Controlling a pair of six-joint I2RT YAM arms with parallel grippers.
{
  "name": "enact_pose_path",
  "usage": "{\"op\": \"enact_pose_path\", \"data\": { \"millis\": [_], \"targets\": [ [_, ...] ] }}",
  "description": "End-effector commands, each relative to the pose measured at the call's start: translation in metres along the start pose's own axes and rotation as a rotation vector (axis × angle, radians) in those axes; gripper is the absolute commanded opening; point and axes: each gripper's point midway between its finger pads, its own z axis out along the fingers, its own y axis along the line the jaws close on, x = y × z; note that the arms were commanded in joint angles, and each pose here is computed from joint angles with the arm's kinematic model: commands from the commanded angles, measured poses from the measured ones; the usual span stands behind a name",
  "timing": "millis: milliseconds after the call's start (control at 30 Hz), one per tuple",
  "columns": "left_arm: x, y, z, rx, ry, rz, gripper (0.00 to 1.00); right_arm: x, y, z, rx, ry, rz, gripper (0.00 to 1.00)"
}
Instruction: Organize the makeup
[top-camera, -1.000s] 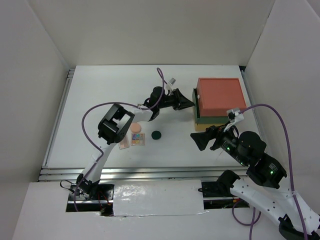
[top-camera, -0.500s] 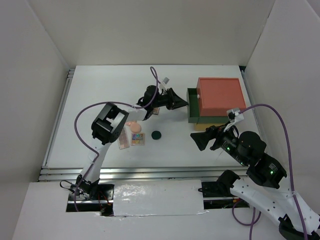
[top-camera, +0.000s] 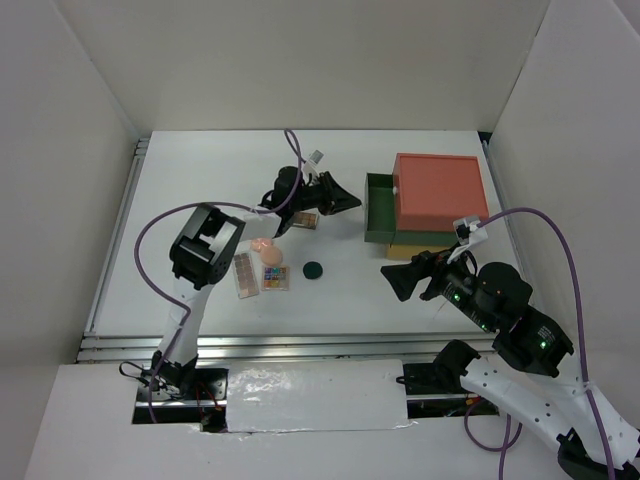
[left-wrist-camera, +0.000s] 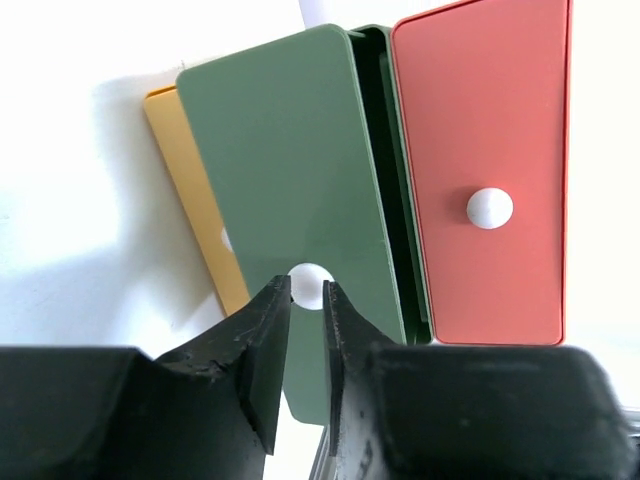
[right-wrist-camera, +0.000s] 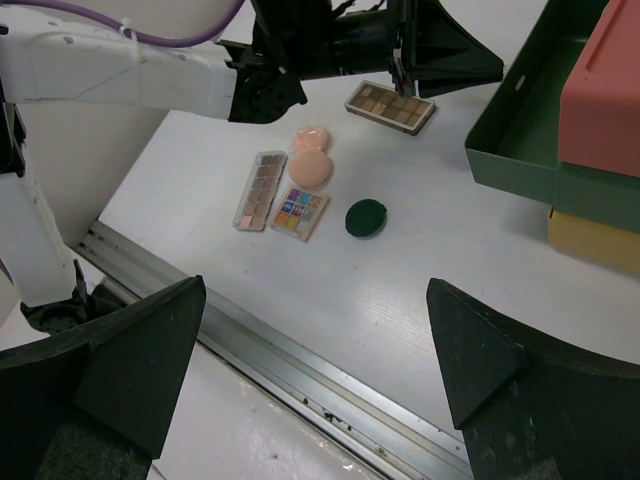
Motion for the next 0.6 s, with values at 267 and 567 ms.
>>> {"op": "enact_pose_path", "data": {
  "millis": [267,567],
  "targets": [
    [-0.013,-0.036,-0.021,0.042,-0.048,0.086,0.75,-0.009,0.005,0.004,-0.018,-0.038,-0.007,1.0],
    [-0.025,0.006,-0.103,-0.624,-0.149,0.295,0.99,-0.009,0.002,0.0,-0.007,-0.047,-0.008,1.0]
  ]
}}
